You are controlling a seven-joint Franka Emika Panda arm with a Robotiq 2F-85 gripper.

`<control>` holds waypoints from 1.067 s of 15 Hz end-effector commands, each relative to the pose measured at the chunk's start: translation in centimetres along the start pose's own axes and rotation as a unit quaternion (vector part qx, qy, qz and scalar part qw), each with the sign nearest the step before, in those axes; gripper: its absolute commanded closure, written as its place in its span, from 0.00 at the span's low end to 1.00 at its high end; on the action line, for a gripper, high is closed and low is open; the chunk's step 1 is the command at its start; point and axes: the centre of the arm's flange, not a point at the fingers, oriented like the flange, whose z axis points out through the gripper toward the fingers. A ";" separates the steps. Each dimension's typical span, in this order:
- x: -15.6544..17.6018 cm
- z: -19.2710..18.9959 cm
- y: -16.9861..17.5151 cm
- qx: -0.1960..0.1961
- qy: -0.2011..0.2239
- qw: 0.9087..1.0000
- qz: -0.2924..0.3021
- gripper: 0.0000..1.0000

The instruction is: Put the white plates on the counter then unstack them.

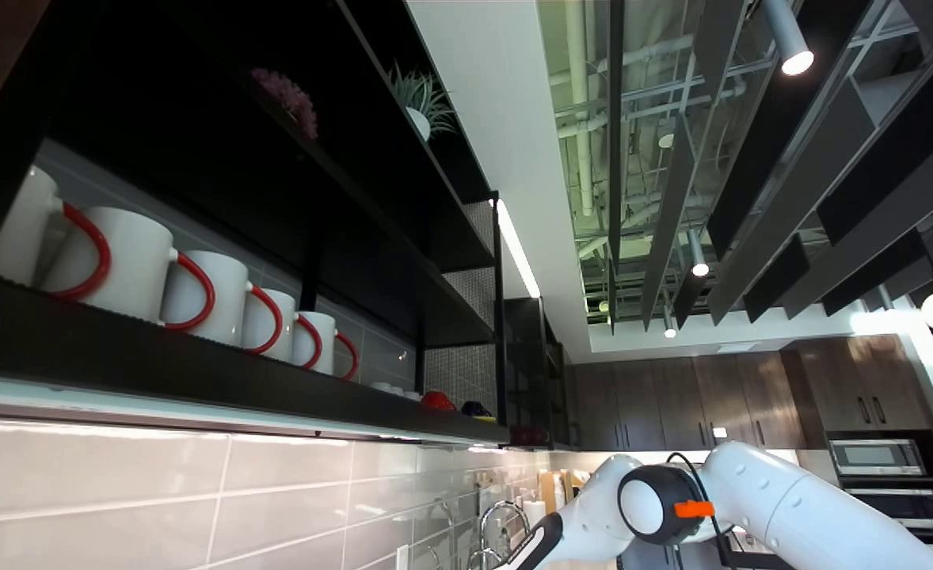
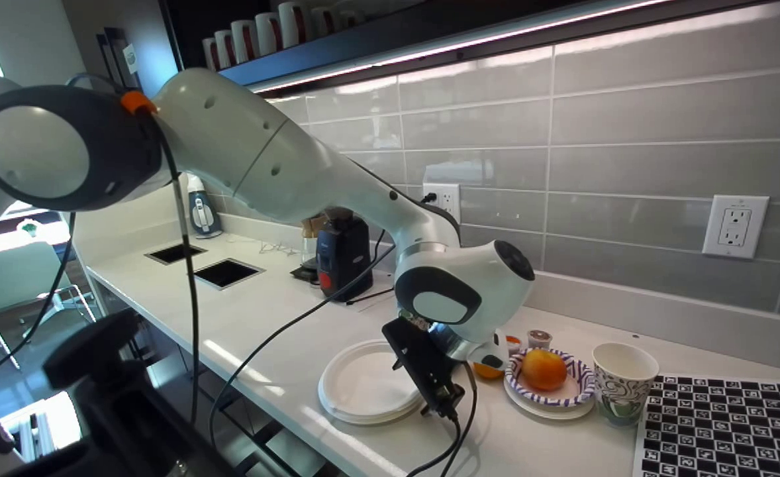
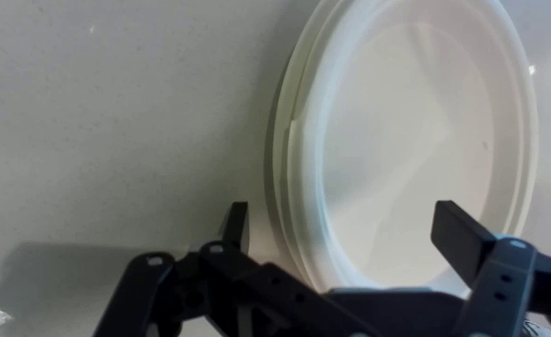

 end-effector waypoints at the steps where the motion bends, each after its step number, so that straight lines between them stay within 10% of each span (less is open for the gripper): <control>1: -1.0 0.0 -1.4 -0.010 0.008 1.000 -0.027 0.00; 13: -1.3 -0.3 -3.0 -0.026 0.019 0.998 -0.058 0.00; 16: -1.4 -0.3 -3.2 -0.028 0.019 0.998 -0.060 0.21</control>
